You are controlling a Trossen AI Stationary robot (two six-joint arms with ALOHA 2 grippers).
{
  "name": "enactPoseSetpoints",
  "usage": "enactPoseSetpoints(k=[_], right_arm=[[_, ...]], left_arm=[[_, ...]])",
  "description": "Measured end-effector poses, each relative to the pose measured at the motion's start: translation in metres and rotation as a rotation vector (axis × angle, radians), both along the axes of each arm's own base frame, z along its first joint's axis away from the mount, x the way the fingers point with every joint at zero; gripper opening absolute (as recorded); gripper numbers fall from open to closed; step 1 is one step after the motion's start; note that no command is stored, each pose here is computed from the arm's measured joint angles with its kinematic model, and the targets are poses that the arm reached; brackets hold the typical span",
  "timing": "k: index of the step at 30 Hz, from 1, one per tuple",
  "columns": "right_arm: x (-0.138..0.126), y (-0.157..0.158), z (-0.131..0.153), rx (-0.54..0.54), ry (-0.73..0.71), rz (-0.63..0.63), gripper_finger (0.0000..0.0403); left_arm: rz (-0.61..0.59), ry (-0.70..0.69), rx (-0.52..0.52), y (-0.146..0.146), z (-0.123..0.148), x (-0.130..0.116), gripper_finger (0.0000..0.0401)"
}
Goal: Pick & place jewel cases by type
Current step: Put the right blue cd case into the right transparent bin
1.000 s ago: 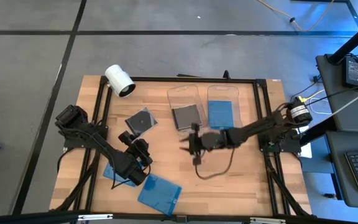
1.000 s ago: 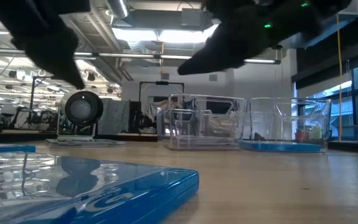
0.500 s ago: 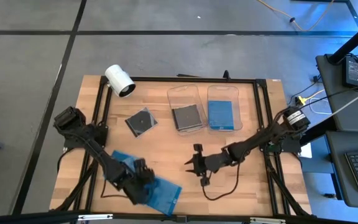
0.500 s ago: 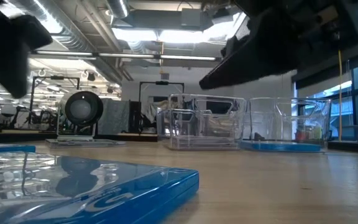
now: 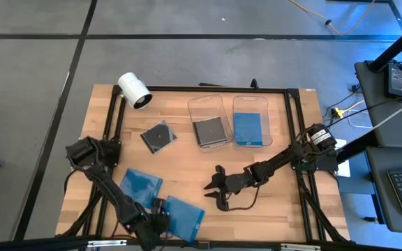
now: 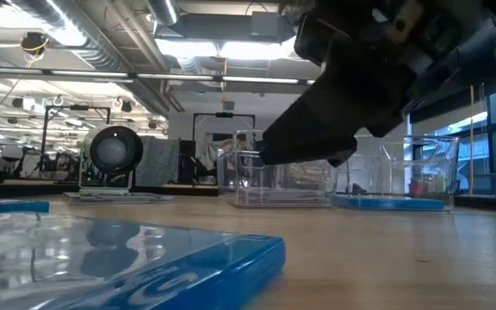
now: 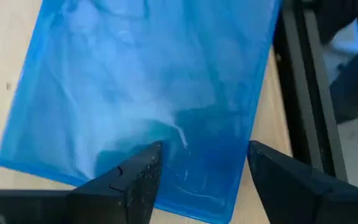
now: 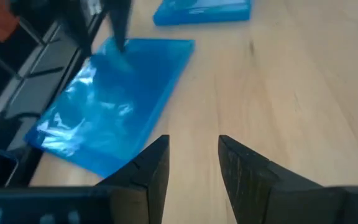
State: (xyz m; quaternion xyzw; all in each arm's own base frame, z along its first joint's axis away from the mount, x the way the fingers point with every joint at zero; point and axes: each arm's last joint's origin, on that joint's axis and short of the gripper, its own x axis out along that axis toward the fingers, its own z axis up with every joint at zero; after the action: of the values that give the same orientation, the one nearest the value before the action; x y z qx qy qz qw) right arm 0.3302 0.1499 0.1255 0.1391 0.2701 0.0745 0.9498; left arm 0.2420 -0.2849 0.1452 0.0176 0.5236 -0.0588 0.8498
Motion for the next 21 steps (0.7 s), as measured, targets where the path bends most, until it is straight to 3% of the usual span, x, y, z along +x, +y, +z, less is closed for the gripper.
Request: enactPoseSetpoints(k=[6,10,17,21], right_arm=[[0.003,-0.005,0.001,0.068,0.005,-0.051,0.0141],[0.003,-0.006,0.000,0.168,0.045,-0.062,0.0141],[-0.002,-0.012,-0.010,0.313,0.215,-0.182,0.0141],[-0.005,-0.018,-0.016,0.298,0.295,-0.230,0.0141]], left_arm=[[-0.135,0.032,0.254,-0.022,-0.006,0.005,0.0203],[-0.200,0.040,0.409,-0.028,-0.019,0.010,0.0190],[-0.219,-0.080,0.690,-0.017,-0.025,0.016,0.0173],[-0.197,-0.068,0.707,-0.009,-0.026,0.025,0.0164]])
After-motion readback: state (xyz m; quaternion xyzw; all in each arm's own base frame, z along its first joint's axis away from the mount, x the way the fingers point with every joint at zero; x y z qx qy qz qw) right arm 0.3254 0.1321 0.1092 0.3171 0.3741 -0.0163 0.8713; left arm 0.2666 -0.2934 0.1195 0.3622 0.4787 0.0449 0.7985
